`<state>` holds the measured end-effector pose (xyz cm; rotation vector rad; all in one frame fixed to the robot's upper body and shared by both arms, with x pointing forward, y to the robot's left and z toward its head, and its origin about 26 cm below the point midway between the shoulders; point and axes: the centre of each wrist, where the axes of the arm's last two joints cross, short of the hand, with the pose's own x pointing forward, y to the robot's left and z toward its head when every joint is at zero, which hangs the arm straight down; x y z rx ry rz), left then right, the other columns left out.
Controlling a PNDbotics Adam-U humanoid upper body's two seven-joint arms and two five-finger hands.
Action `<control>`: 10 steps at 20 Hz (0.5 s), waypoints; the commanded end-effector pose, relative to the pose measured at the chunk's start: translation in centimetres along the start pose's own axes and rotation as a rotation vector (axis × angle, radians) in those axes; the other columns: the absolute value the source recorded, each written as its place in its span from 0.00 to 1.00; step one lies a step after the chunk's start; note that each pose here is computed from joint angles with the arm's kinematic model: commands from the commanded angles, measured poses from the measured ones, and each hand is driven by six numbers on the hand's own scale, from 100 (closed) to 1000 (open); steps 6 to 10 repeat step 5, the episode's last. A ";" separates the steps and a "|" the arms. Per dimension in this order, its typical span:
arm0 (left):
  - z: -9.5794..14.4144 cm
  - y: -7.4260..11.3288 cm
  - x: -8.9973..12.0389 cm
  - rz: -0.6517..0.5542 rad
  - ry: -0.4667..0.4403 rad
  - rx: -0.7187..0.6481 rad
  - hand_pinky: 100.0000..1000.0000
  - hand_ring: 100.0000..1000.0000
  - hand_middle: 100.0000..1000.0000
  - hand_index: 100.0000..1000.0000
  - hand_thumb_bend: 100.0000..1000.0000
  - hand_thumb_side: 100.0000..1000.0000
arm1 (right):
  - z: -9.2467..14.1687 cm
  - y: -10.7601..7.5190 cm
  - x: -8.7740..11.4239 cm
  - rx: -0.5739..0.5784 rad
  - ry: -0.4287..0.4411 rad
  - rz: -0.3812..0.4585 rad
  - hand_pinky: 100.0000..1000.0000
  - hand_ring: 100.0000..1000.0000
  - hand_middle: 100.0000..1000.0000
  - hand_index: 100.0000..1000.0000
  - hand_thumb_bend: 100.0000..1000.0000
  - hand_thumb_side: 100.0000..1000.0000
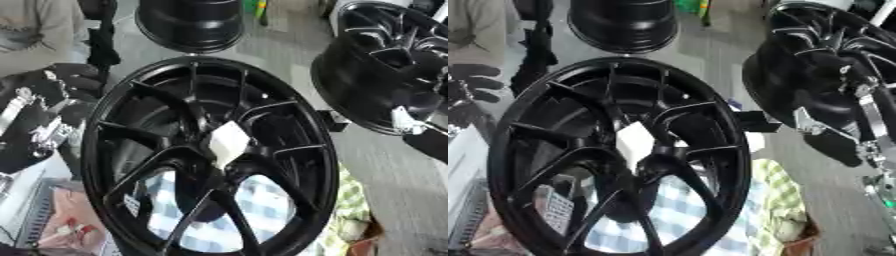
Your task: Pull the pin out of the wheel hub.
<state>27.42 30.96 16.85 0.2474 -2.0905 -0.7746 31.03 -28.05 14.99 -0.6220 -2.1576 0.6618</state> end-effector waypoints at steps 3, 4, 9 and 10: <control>-0.4 0.8 0.6 -0.031 -0.026 0.011 0.69 0.76 0.77 0.85 0.28 0.67 | -0.2 -0.8 0.0 -0.018 -0.006 0.024 0.63 0.76 0.68 0.88 0.00 0.17; -0.4 0.8 0.6 -0.031 -0.026 0.011 0.69 0.76 0.77 0.85 0.28 0.67 | -0.1 -0.8 -0.1 -0.019 -0.003 0.024 0.63 0.76 0.68 0.88 0.00 0.16; -0.4 0.8 0.6 -0.032 -0.026 0.011 0.69 0.76 0.77 0.85 0.28 0.67 | 0.0 -0.8 -0.2 -0.019 0.003 0.024 0.63 0.76 0.68 0.88 0.00 0.16; -0.4 0.8 0.6 -0.032 -0.026 0.011 0.69 0.76 0.77 0.85 0.28 0.67 | 0.0 -0.8 -0.2 -0.019 0.003 0.024 0.63 0.76 0.68 0.88 0.00 0.16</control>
